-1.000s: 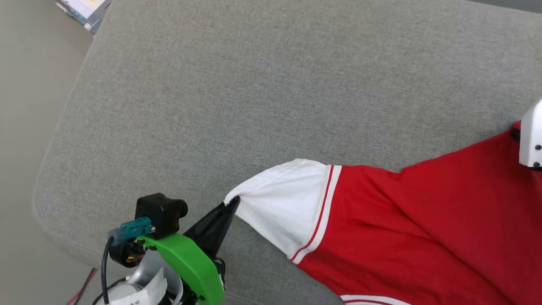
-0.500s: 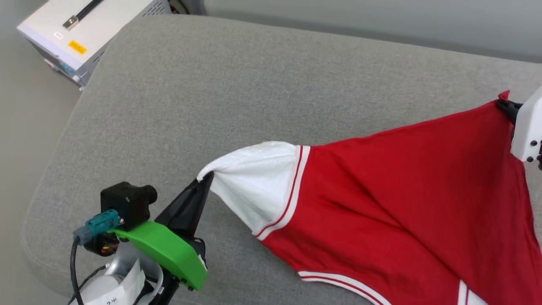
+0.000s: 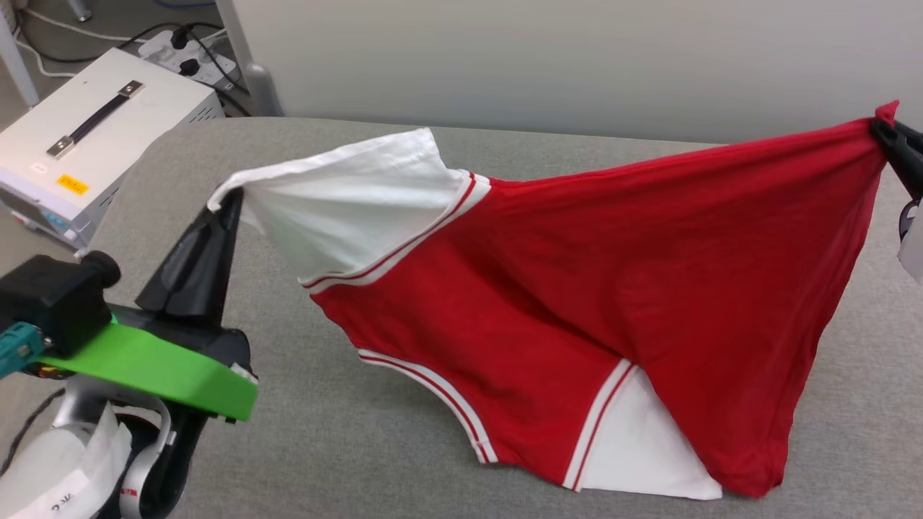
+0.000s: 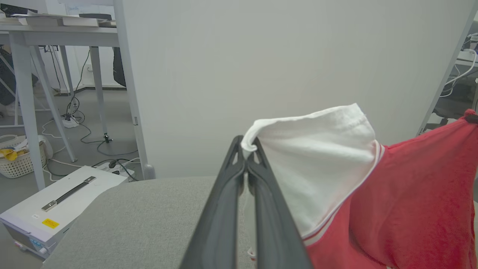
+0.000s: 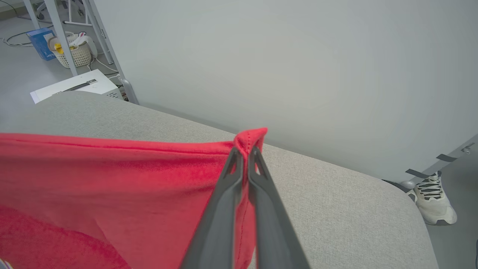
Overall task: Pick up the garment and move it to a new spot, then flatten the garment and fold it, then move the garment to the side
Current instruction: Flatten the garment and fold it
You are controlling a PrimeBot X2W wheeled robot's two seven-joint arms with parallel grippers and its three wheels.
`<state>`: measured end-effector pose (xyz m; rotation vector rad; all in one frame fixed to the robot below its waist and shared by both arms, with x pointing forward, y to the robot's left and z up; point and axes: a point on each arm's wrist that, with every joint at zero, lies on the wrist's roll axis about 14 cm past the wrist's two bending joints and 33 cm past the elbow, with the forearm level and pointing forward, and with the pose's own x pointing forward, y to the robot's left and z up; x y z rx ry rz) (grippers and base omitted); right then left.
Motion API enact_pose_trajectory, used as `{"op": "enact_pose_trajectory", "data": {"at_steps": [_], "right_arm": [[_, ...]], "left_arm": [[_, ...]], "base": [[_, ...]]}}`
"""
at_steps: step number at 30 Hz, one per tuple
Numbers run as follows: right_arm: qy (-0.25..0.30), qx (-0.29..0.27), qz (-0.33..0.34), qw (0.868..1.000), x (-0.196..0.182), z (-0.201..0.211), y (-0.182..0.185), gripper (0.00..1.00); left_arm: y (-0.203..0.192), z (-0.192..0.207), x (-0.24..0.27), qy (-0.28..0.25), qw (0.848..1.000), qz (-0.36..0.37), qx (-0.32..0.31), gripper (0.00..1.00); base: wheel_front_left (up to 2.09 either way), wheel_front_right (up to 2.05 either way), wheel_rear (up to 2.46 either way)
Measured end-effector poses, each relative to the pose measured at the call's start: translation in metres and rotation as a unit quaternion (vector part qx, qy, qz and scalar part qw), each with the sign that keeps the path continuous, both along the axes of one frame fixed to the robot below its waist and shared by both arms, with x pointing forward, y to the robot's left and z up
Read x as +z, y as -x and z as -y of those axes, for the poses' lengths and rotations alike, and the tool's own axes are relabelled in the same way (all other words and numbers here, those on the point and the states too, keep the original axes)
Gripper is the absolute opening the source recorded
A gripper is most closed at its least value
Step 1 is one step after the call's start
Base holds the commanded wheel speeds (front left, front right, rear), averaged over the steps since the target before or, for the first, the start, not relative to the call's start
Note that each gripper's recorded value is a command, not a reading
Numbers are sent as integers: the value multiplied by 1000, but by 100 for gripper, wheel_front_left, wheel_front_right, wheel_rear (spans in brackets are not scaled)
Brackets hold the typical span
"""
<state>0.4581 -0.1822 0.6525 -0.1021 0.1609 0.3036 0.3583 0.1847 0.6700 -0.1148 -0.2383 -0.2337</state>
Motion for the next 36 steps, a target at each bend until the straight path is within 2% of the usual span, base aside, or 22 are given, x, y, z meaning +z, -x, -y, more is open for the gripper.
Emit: {"op": "enact_pose_trajectory", "data": {"at_steps": [4, 9, 17, 22, 26, 28, 32, 36], "right_arm": [[-3, -14, 56, 998, 30, 11, 17, 0], [-2, -36, 108, 993, 60, 27, 33, 0], [4, -55, 169, 984, 97, 39, 25, 0], [9, -65, 203, 977, 115, 44, 2, 0], [28, -81, 214, 973, 117, 54, -28, 0], [35, -85, 212, 973, 113, 57, -46, 0], [97, -87, 204, 970, 99, 57, -87, 0], [96, -90, 195, 972, 84, 57, -134, 0]], "left_arm": [[-3, 5, 39, 7, 998, 62, -7, 0], [-9, 11, 97, 4, 988, 155, -19, 0], [-28, 16, 160, -11, 966, 255, -29, 0], [-58, 14, 181, -35, 958, 284, -28, 0], [-94, 14, 184, -77, 957, 279, -26, 0], [-115, 11, 181, -99, 957, 273, -22, 0], [-165, 5, 170, -132, 960, 245, -17, 0], [-218, 0, 151, -167, 963, 212, -7, 0]], "base": [[0, 0, 0], [0, 0, 0], [0, 0, 0], [0, 0, 0], [0, 0, 0], [0, 0, 0], [0, 0, 0], [0, 0, 0]]}}
